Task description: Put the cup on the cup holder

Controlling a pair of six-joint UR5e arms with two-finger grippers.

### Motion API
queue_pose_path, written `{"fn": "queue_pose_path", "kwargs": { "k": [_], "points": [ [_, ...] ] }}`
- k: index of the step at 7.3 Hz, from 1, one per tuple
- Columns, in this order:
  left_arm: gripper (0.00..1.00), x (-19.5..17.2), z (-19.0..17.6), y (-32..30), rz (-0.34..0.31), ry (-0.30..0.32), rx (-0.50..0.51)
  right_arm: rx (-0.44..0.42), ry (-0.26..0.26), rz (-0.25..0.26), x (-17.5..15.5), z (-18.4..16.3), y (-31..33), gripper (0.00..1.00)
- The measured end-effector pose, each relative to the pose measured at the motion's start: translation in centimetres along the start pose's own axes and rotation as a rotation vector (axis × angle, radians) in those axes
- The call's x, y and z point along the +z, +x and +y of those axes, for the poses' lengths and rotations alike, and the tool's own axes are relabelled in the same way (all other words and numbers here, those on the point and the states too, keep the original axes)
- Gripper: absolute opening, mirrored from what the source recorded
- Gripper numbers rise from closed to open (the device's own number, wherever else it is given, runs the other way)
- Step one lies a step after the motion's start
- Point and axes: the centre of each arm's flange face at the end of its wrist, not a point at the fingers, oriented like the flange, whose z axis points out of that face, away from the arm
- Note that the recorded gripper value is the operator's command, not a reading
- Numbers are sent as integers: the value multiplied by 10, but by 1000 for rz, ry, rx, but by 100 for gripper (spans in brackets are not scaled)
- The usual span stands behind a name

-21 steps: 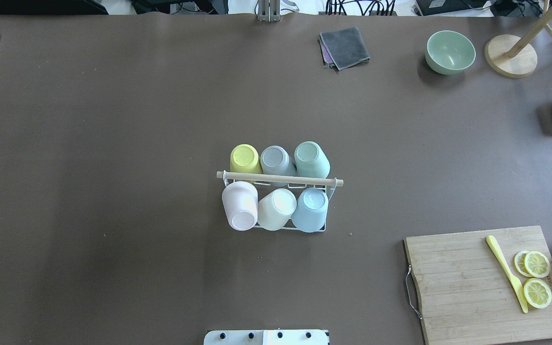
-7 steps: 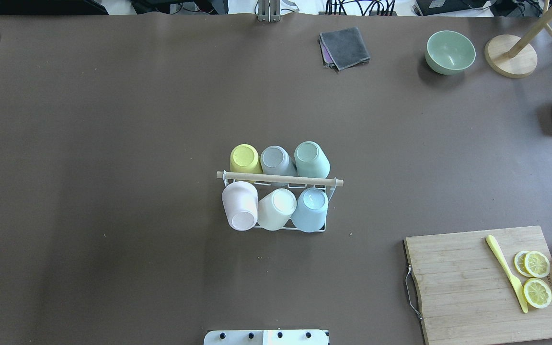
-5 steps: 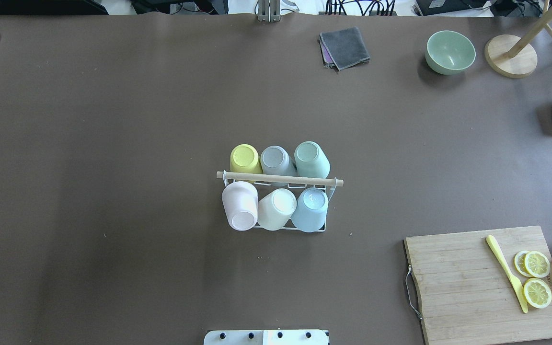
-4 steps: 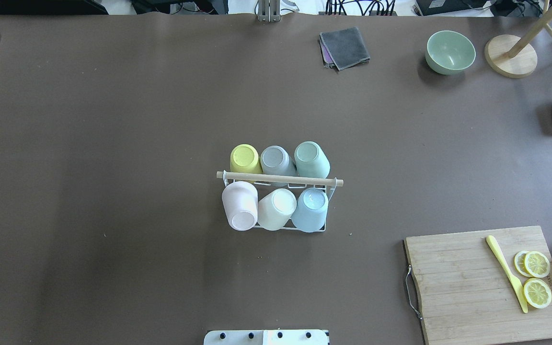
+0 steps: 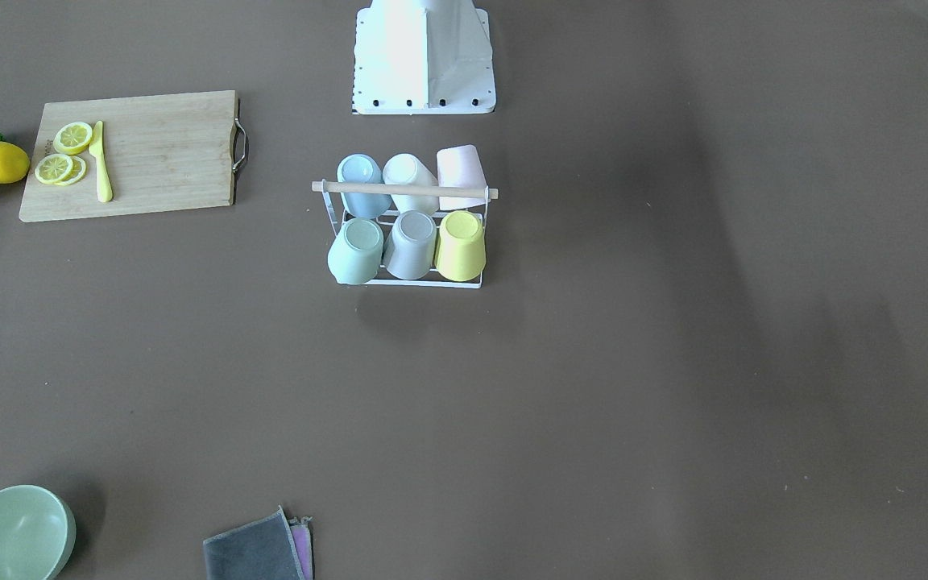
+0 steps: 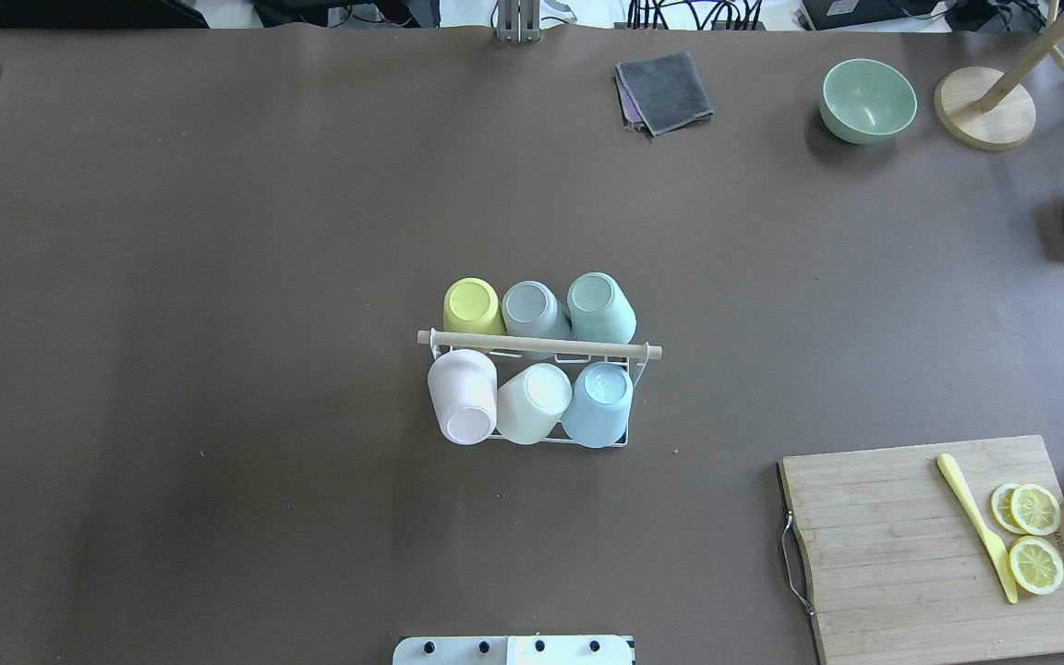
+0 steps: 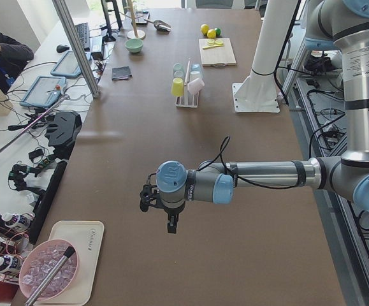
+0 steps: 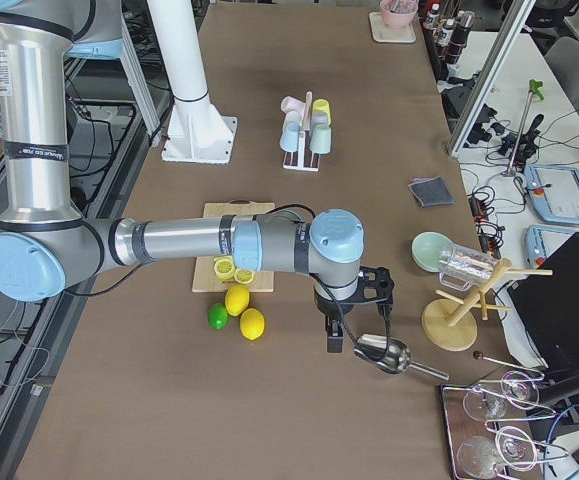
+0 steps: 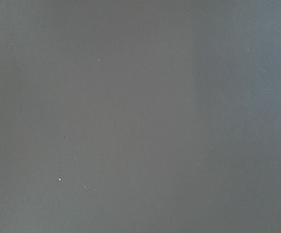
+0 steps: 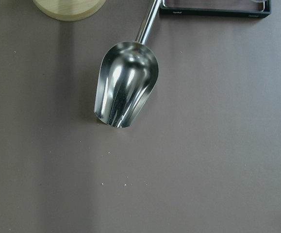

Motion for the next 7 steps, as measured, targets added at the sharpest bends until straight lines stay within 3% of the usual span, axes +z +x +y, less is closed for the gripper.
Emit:
{"fn": "queue_pose_path", "kwargs": {
  "k": [7],
  "points": [
    [98, 2, -6, 0, -1, 0, 8, 9, -6, -36, 4, 3, -1, 100]
  ]
}}
